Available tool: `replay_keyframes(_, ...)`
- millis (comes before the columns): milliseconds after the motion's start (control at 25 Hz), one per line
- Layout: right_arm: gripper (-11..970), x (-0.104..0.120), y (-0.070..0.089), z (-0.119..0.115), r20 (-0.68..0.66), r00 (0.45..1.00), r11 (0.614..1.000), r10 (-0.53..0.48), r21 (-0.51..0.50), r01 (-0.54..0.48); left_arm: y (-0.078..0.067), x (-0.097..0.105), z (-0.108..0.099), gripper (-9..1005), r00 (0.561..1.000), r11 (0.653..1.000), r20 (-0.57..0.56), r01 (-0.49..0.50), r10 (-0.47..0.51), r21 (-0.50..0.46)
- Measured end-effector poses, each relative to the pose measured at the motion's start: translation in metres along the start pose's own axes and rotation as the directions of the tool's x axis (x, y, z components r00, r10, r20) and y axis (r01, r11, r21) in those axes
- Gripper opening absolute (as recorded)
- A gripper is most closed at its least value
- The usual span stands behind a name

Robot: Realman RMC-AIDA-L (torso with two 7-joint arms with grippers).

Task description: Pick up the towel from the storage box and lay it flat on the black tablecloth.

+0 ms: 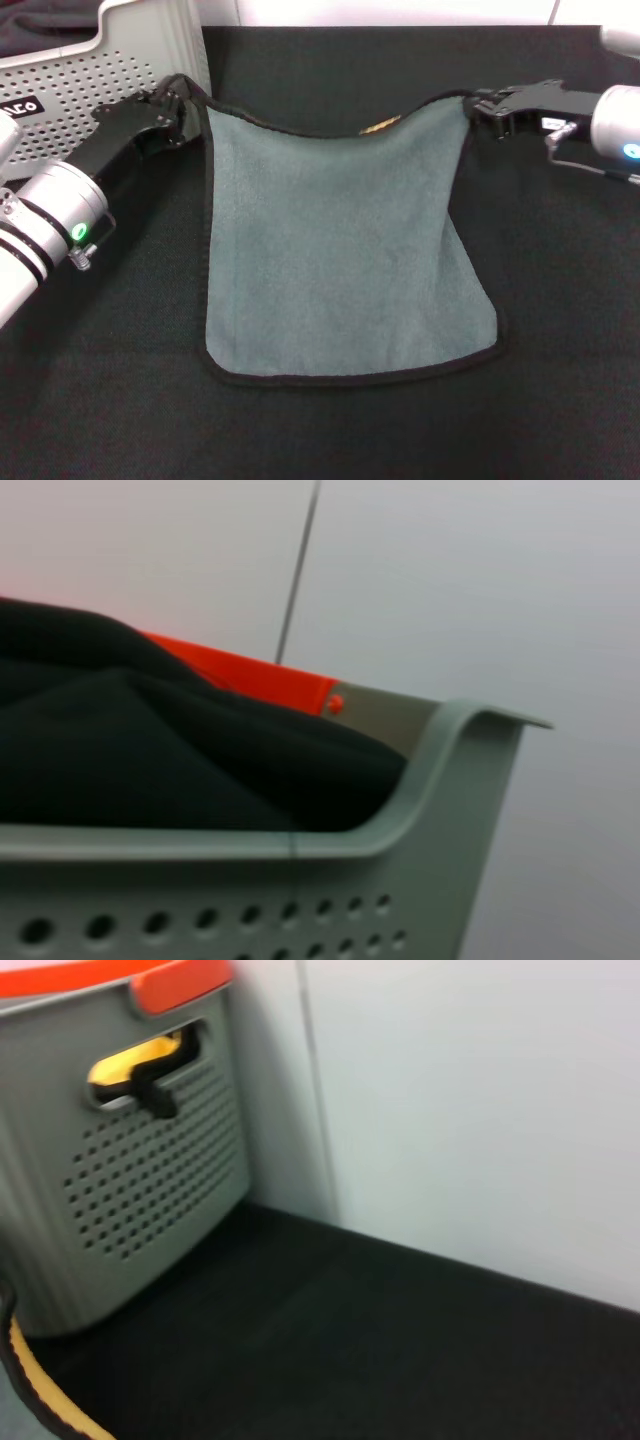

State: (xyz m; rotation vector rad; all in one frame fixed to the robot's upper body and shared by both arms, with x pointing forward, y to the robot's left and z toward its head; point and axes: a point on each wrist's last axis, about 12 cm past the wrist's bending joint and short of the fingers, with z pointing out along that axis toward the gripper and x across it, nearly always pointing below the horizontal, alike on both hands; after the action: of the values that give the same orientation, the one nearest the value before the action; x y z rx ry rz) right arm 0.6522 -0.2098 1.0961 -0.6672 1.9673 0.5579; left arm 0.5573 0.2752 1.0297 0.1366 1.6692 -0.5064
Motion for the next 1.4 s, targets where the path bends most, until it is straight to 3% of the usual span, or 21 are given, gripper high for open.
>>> replay_keyframes(80, 57, 0.001, -0.004, -0.005, 0.017, 1.000, 1.000, -0.003, 0.017, 0.003, 0.004, -0.001, -0.001, 57, 1.000, 0.999, 0.017, 0.021, -0.021, -0.031)
replay_keyframes(240, 199, 0.002, -0.009, -0.013, 0.034, 0.999, 0.999, -0.019, 0.039, 0.018, 0.009, 0.000, -0.007, 122, 0.998, 0.996, 0.038, 0.050, -0.047, -0.069)
replay_keyframes(360, 325, 0.003, -0.011, -0.019, 0.052, 0.998, 0.998, -0.028, 0.049, 0.025, 0.009, 0.002, -0.010, 330, 0.998, 0.996, 0.036, 0.051, -0.049, -0.071)
replay_keyframes(640, 618, 0.004, -0.010, -0.037, 0.107, 0.994, 1.000, -0.030, -0.005, 0.031, 0.010, 0.006, -0.029, 462, 0.995, 0.996, 0.077, 0.069, -0.065, -0.061)
replay_keyframes(800, 731, 0.007, -0.004, -0.057, 0.160, 0.985, 0.995, -0.071, -0.062, 0.082, 0.007, 0.005, -0.046, 538, 0.989, 0.998, 0.131, 0.069, -0.067, -0.012)
replay_keyframes(920, 782, 0.006, 0.005, -0.072, 0.224, 0.969, 0.982, -0.108, -0.125, 0.139, 0.000, 0.005, -0.058, 691, 0.987, 0.997, 0.153, 0.041, -0.052, 0.070)
replay_keyframes(1000, 817, 0.006, 0.013, -0.084, 0.276, 0.952, 0.965, -0.129, -0.186, 0.185, -0.006, 0.005, -0.067, 793, 0.986, 0.991, 0.161, 0.016, -0.038, 0.136)
replay_keyframes(1080, 851, 0.004, 0.021, -0.095, 0.315, 0.938, 0.937, -0.148, -0.259, 0.235, -0.010, 0.004, -0.073, 827, 0.987, 0.980, 0.156, 0.001, -0.032, 0.200)
replay_keyframes(1160, 885, 0.004, 0.031, -0.106, 0.344, 0.924, 0.892, -0.168, -0.345, 0.291, -0.014, -0.002, -0.080, 860, 0.990, 0.949, 0.136, -0.006, -0.039, 0.315)
replay_keyframes(1280, 886, 0.000, 0.044, -0.121, 0.371, 0.907, 0.801, -0.201, -0.471, 0.370, -0.022, -0.018, -0.092, 894, 0.995, 0.853, 0.095, -0.013, -0.043, 0.522)
replay_keyframes(1320, 886, -0.003, 0.054, -0.132, 0.382, 0.896, 0.711, -0.228, -0.563, 0.421, -0.025, -0.024, -0.095, 894, 0.995, 0.808, 0.088, -0.022, -0.036, 0.588)
replay_keyframes(1360, 885, -0.003, 0.054, -0.132, 0.382, 0.896, 0.711, -0.228, -0.563, 0.421, -0.028, -0.033, -0.099, 893, 0.997, 0.748, 0.075, -0.030, -0.027, 0.663)
replay_keyframes(1400, 885, -0.006, 0.059, -0.136, 0.387, 0.891, 0.666, -0.236, -0.603, 0.439, -0.029, -0.040, -0.101, 893, 0.998, 0.698, 0.065, -0.037, -0.013, 0.715)
